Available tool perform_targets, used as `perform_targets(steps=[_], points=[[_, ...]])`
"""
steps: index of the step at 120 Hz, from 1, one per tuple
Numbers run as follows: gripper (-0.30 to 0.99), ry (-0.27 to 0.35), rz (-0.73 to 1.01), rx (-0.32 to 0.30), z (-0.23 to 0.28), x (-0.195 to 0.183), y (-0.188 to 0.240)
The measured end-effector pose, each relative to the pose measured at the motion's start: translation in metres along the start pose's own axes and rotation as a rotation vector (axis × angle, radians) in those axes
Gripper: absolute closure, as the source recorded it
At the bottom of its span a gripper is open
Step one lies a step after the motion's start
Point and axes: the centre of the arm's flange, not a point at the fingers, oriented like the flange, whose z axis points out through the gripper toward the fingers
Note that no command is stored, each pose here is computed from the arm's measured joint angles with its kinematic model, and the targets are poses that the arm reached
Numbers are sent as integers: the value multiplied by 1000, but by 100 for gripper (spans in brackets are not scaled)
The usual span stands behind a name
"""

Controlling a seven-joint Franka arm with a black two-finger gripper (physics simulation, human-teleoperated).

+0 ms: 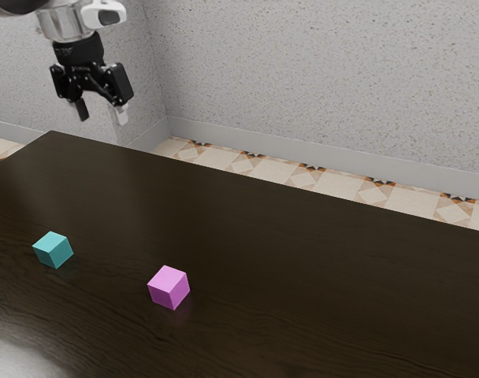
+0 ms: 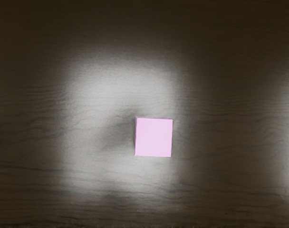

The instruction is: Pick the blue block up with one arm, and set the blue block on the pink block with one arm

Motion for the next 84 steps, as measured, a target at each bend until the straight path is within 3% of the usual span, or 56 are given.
perform_targets(steps=[45, 54, 63, 72, 84], points=[[0, -17, -9, 10, 1, -2, -1], [0, 105, 27, 44, -68, -18, 20], [0, 165, 133, 93, -109, -45, 76], [0, 147, 190, 121, -110, -56, 106], [0, 85, 194, 144, -94, -49, 108]])
